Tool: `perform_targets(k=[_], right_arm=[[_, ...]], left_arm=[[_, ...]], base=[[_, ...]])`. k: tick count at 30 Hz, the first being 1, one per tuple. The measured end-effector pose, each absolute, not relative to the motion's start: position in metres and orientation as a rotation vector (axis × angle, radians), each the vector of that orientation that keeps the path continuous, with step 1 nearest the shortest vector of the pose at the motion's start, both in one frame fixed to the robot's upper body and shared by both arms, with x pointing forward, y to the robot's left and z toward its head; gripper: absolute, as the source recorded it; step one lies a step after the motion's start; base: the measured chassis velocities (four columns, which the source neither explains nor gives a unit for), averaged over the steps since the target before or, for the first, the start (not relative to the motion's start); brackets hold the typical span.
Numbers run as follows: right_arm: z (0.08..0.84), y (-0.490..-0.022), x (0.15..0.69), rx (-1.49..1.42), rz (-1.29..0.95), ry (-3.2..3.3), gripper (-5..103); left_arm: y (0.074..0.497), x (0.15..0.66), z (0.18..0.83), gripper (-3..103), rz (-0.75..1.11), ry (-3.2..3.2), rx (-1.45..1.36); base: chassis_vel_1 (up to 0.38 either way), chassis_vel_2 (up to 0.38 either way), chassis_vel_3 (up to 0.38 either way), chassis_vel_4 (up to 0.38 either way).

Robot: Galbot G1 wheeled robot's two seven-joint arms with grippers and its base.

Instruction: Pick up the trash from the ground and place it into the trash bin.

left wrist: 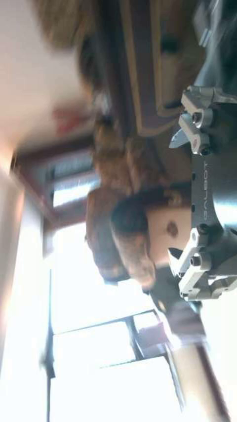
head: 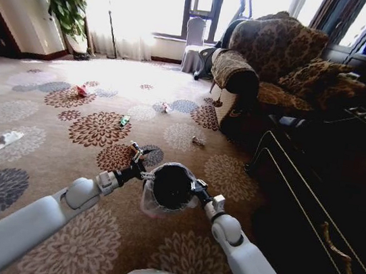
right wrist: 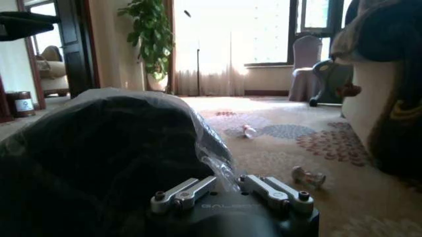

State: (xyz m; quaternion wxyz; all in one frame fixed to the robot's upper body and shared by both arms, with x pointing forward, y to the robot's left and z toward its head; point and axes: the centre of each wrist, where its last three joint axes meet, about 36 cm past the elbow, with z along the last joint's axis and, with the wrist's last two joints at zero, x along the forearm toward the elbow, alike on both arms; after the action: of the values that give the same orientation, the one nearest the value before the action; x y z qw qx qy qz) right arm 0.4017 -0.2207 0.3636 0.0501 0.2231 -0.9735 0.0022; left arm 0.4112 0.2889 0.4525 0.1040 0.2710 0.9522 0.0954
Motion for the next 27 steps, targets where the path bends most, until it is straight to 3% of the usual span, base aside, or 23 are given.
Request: perform_targets(k=[2,4,5,8,21,27], right_arm=[[0.364,-0.229,0.398,0.648,0.009,-2.973,0],[0.371,-0.240,0.396,0.621,-0.005,-2.996,0],[0.371,-0.240,0.396,0.621,-0.005,-2.996,0],[0.383,-0.249,0.395,0.612,-0.012,-3.023,0],[0.395,-0.247,0.371,0.627,-0.046,-3.047,0],[0.397,-0.249,0.362,0.622,-0.049,-3.047,0]], left_arm=[[0.282,0.407,0.440,100,0.160,2.904,0.607],[0.273,0.397,0.414,100,-0.060,3.114,0.165],[0.273,0.397,0.414,100,-0.060,3.114,0.165],[0.268,0.395,0.385,101,-0.304,3.273,-0.199],[0.308,0.438,0.363,98,-0.431,3.368,-0.433],[0.318,0.457,0.358,97,-0.582,3.386,-0.507]], base=[[0.000,0.000,0.000,0.000],[0.000,0.000,0.000,0.000],[0.000,0.000,0.000,0.000],[0.000,0.000,0.000,0.000],[-0.014,0.008,0.012,-0.004],[-0.146,0.140,0.159,-0.153]])
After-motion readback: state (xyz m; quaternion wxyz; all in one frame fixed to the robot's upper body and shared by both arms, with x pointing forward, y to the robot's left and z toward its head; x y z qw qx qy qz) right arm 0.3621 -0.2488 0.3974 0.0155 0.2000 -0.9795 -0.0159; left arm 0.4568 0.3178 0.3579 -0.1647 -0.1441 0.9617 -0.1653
